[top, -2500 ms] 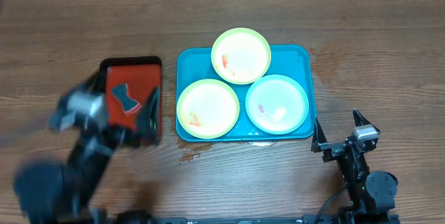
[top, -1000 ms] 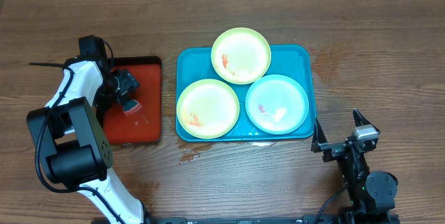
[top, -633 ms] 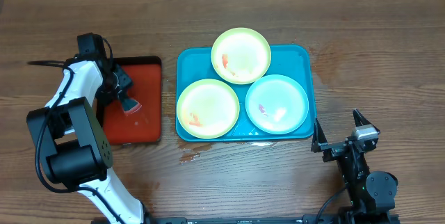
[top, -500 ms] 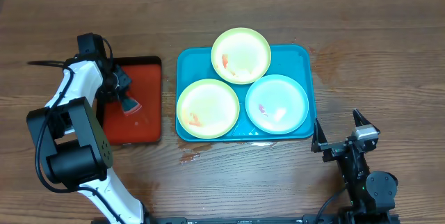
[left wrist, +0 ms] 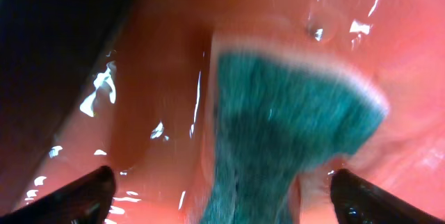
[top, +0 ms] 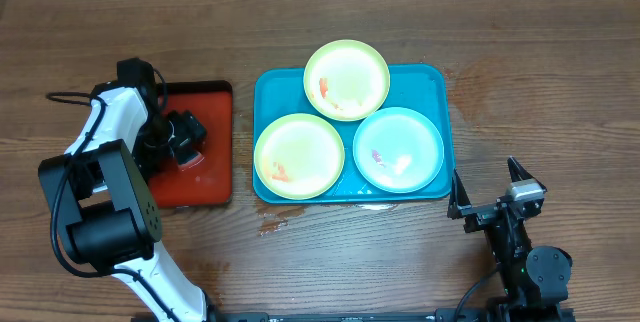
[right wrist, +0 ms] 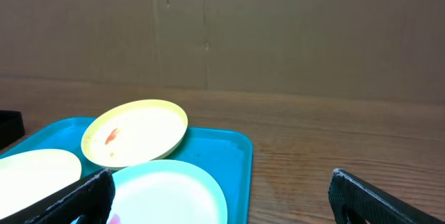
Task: Clean dirty plates on tray and stack at the side
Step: 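Grasp the green-and-orange sponge with the left gripper and lift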
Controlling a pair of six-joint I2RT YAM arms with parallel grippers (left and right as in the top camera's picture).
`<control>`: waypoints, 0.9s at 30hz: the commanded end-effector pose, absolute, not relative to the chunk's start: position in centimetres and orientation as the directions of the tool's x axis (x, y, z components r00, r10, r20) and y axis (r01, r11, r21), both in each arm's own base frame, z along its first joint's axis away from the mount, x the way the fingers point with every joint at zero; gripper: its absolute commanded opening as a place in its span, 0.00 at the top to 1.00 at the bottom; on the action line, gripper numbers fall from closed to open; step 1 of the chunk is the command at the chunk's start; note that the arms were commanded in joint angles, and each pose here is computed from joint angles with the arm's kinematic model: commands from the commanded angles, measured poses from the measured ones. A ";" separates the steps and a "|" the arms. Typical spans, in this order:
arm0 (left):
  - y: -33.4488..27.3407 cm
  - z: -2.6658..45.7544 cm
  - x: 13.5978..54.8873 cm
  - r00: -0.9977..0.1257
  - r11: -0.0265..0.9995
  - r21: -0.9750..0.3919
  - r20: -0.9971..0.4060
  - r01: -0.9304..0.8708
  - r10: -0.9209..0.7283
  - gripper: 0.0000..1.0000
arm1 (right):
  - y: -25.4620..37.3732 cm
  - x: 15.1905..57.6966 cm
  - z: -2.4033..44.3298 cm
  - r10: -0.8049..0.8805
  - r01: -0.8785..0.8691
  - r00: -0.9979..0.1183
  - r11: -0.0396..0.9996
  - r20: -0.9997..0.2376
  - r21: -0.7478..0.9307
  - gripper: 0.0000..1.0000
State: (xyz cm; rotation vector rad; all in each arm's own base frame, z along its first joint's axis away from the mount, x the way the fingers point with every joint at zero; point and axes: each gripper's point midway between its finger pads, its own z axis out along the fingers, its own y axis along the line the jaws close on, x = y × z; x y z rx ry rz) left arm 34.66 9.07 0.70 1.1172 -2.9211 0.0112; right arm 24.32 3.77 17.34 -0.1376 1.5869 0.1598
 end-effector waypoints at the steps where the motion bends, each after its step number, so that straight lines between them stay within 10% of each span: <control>1: 8.1 0.4 34.4 -0.741 0.741 -0.031 0.073 -0.671 -0.668 0.18 | 3.5 24.4 17.1 0.017 -0.175 -0.021 0.984 -1.000 0.020 0.00; 8: 8.3 0.4 34.3 -0.741 0.742 -0.019 0.072 -0.671 -0.668 0.91 | 3.5 24.4 17.1 0.017 -0.175 -0.020 0.984 -1.000 0.020 0.00; 10: 8.6 0.4 34.6 -0.742 0.742 -0.015 0.053 -0.670 -0.668 0.75 | 3.5 24.4 17.1 0.017 -0.175 -0.020 0.984 -1.000 0.020 0.00; 12: 9.1 0.4 35.1 -0.743 0.743 -0.008 0.023 -0.669 -0.669 0.08 | 3.5 24.4 17.1 0.017 -0.175 -0.020 0.984 -1.000 0.020 0.00; 19: 9.8 0.5 37.3 -0.741 0.744 -0.042 -0.066 -0.667 -0.668 0.00 | 3.5 24.4 17.1 0.017 -0.175 -0.020 0.984 -1.000 0.020 0.00; 27: 9.8 0.5 37.2 -0.744 0.746 -0.041 -0.064 -0.664 -0.666 0.91 | 3.5 24.4 17.1 0.017 -0.175 -0.020 0.984 -1.000 0.020 0.00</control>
